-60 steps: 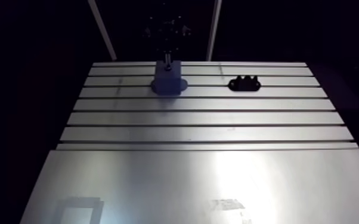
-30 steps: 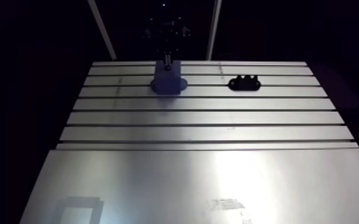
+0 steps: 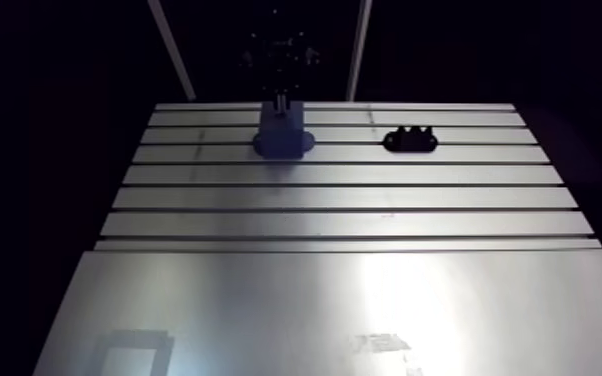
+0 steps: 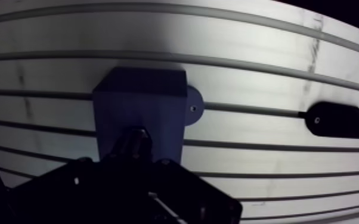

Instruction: Pick up the M10 bolt and insert it into the hex recess until seated.

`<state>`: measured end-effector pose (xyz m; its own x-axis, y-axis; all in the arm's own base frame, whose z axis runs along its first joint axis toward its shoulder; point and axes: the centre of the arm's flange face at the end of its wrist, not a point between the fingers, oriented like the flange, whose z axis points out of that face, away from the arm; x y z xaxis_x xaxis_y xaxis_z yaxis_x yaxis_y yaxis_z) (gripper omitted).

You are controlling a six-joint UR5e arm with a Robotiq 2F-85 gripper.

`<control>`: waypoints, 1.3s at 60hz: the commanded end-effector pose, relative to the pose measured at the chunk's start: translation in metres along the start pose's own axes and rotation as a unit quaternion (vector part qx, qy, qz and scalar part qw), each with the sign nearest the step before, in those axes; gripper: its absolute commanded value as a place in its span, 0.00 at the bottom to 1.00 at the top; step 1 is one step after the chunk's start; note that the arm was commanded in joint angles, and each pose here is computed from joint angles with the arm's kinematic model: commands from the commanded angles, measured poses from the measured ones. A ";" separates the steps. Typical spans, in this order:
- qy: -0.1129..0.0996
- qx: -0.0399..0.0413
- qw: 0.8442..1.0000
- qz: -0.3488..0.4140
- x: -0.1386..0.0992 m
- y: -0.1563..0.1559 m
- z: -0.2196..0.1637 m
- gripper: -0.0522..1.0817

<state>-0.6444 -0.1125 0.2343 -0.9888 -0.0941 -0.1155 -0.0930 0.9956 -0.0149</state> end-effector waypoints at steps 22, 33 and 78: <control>-0.003 0.000 1.000 -0.002 -0.002 -0.002 0.003 1.00; -0.003 0.000 1.000 -0.002 -0.002 -0.003 0.003 1.00; -0.003 0.000 1.000 -0.004 -0.002 -0.003 0.003 1.00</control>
<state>-0.6417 -0.1148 0.2311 -0.9874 -0.0997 -0.1229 -0.0987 0.9950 -0.0141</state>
